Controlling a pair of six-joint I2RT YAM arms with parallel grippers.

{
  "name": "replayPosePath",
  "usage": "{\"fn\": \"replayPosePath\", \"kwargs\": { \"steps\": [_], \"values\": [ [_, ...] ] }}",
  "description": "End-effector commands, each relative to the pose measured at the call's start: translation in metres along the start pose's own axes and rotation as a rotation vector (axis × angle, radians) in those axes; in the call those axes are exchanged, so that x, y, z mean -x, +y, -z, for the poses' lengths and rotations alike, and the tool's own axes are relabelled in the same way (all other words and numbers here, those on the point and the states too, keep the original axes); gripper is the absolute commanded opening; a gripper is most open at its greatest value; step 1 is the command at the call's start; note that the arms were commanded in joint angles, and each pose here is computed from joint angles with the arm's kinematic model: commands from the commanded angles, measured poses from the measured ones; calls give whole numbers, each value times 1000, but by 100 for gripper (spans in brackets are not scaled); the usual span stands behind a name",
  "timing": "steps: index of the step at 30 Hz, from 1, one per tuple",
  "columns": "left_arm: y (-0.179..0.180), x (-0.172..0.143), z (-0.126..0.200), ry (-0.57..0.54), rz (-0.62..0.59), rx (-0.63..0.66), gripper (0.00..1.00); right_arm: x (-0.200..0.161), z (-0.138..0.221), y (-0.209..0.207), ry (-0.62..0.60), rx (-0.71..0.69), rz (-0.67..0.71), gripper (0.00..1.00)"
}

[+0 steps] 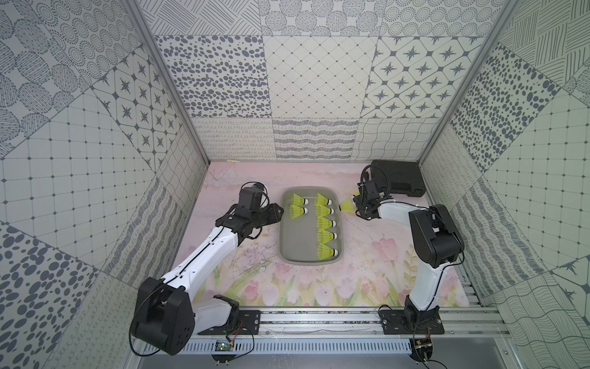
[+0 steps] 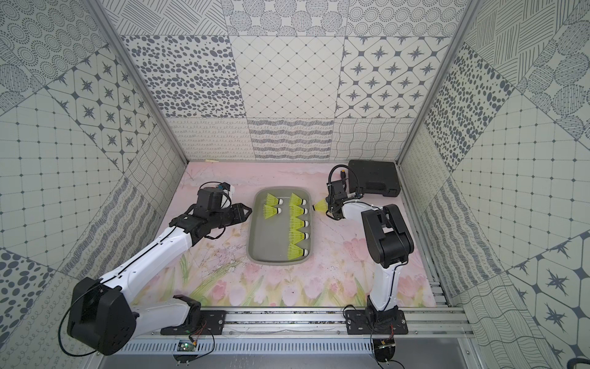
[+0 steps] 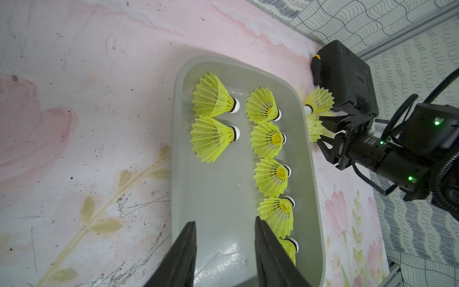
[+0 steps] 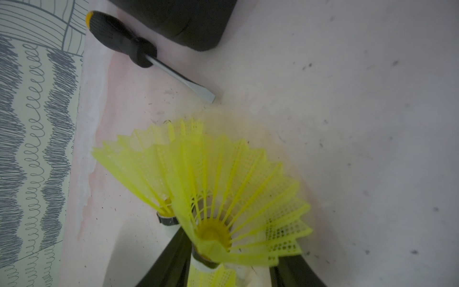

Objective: Put the shuttlecocks into the storage box
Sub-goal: Pick up the shuttlecock at the center of the board.

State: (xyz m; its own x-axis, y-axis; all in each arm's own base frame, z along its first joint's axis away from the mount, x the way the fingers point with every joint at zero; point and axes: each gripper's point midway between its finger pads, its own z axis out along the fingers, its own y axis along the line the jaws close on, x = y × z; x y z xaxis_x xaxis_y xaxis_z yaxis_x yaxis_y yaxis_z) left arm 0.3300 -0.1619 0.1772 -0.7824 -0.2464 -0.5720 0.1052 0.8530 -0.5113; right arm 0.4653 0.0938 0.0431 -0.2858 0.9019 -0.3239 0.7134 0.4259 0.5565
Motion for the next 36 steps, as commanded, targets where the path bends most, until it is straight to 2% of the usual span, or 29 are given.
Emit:
{"fn": "replayPosePath", "kwargs": {
  "steps": [1,5,13,19,27,36],
  "values": [
    [-2,4,4,-21,-25,-8,42,8,-3,-14,-23,-26,-14,43],
    [-2,3,5,-19,-26,-7,42,17,3,-27,-30,-36,6,35],
    [-3,3,6,-21,-20,-15,42,26,32,-39,-29,-3,225,34],
    [-4,2,6,-19,-15,-21,42,15,56,-53,82,48,426,34],
    [-4,0,4,-14,-6,-29,42,-8,92,-82,246,31,685,35],
    [-5,-1,0,-6,2,-40,42,-28,118,-116,450,-58,865,36]
  ]
}}
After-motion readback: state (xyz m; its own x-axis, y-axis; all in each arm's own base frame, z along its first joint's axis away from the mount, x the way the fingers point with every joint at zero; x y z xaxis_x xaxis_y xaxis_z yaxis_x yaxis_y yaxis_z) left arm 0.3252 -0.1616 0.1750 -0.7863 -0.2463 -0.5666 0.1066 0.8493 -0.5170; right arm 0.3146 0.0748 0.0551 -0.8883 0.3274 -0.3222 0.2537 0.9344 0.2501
